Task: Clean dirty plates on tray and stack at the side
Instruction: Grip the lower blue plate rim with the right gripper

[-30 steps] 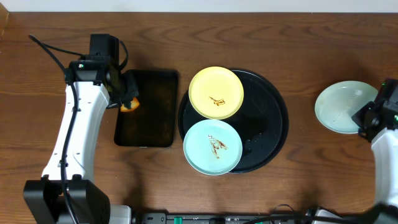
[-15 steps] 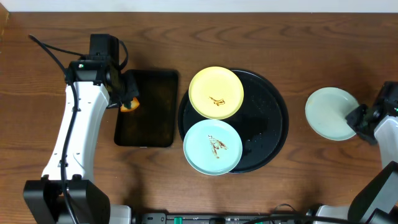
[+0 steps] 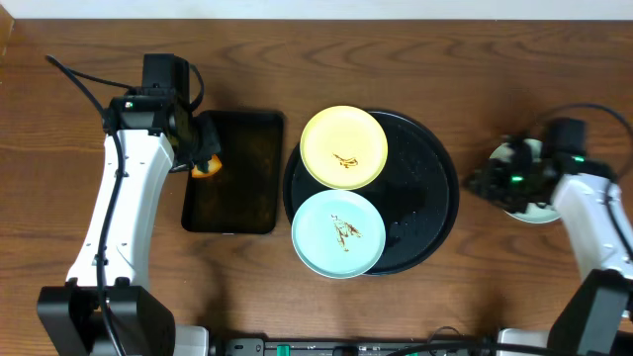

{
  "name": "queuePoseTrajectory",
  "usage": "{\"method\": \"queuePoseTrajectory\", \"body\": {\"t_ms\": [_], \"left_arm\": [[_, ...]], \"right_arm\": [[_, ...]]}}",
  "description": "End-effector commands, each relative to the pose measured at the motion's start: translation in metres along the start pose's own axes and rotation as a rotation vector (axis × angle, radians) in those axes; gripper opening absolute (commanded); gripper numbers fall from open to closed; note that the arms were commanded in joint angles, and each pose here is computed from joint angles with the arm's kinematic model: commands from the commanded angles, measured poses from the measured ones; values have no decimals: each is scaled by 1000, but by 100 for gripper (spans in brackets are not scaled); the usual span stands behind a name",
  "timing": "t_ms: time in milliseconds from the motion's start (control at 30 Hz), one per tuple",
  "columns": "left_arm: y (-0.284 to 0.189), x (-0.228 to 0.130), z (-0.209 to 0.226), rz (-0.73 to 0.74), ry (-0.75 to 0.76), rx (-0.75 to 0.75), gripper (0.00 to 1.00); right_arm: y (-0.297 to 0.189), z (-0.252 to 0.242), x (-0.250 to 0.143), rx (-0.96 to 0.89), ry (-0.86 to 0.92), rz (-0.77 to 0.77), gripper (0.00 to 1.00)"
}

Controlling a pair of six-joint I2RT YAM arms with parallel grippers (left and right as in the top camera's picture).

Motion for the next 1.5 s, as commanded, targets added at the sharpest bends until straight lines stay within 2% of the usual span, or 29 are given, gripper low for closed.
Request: {"method": "queuePoseTrajectory", "body": {"t_ms": [0, 167, 267, 367, 467, 767, 900, 1033, 1133, 1467], "left_arm": [[-4, 2, 2, -15, 11, 3, 8], [-4, 0, 2, -4, 11, 3, 8], [-4, -3, -1, 14, 12, -22, 8], [-4, -6, -7, 37, 12, -74, 8], [-3, -10, -13, 59, 14, -115, 8], [-4, -22, -37, 78, 88, -149, 8], [-5, -30, -50, 84, 133, -160, 8], [-5, -39, -62, 96, 178, -169, 8], [-2, -54, -74, 124, 231, -172, 8], [7, -115, -122, 184, 454, -209, 8]], "right_arm": [[15, 46, -23, 78, -184, 77, 55], [39, 76, -55, 60, -293, 159, 50], [51, 78, -70, -26, -297, 176, 50], [63, 87, -85, -15, -327, 194, 49], [72, 95, -98, -3, -348, 203, 44], [92, 102, -134, -10, -356, 239, 40], [94, 95, -137, -56, -318, 231, 34], [94, 95, -137, -57, -317, 232, 20], [95, 94, -136, -65, -319, 224, 1], [91, 71, -105, -204, -281, 91, 1]]}}
Point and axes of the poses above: each gripper's point midway between its finger pads, its own y axis out along the fingers, its own z axis along the line the jaws close on, x = y × z, the point moved 5 cm from there along -y, back along the fingers, and after that the axes turned 2 degrees about -y, right-handed, at the moved point
